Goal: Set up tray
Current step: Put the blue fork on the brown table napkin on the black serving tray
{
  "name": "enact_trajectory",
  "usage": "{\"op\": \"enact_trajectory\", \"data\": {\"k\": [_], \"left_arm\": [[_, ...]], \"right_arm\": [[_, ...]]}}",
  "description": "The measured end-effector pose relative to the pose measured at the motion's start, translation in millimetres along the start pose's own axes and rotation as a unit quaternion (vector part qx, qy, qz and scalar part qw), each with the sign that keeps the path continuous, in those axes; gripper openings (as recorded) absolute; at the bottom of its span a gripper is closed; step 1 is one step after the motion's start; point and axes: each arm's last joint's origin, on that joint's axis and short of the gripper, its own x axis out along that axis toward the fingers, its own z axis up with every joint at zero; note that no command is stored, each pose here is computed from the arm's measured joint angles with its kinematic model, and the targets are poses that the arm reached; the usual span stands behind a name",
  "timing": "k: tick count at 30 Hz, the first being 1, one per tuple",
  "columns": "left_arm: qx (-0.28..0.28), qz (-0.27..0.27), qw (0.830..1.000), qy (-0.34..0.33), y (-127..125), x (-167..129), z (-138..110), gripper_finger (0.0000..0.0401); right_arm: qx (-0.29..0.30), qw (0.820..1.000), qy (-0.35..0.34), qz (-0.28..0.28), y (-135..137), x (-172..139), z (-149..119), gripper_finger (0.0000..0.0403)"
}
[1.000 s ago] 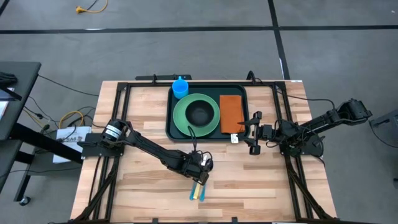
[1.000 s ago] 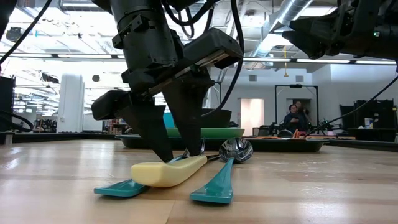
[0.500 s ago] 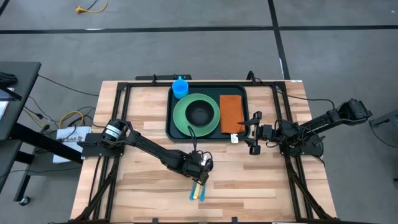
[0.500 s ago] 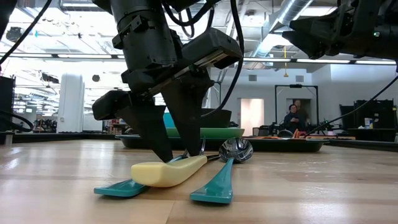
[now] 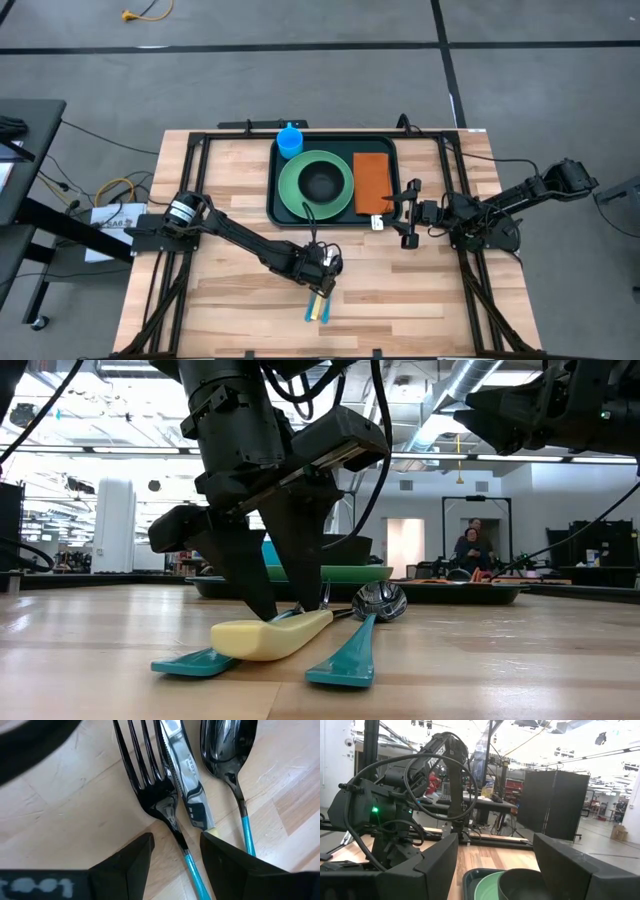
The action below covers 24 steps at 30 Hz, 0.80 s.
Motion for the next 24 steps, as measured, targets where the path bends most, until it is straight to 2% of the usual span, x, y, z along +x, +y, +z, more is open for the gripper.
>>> {"op": "enact_trajectory", "data": {"k": [4, 15, 24], "left_arm": [[0.0, 0.003, 1.0, 0.0, 0.5, 0.0, 0.2, 0.0154], [0.0, 0.01, 1.0, -0.002, 2.1, 0.1, 0.6, 0.0065], [0.003, 0.011, 1.0, 0.001, 2.7, 0.2, 1.1, 0.0044]], "right_arm": [[0.0, 1.0, 0.0, 0.0, 0.0, 0.0, 0.0, 0.0253], [0.0, 1.0, 0.0, 0.0, 0.0, 0.0, -0.1, 0.0253], [0.0, 1.0, 0.0, 0.0, 0.0, 0.0, 0.0, 0.0253]]}}
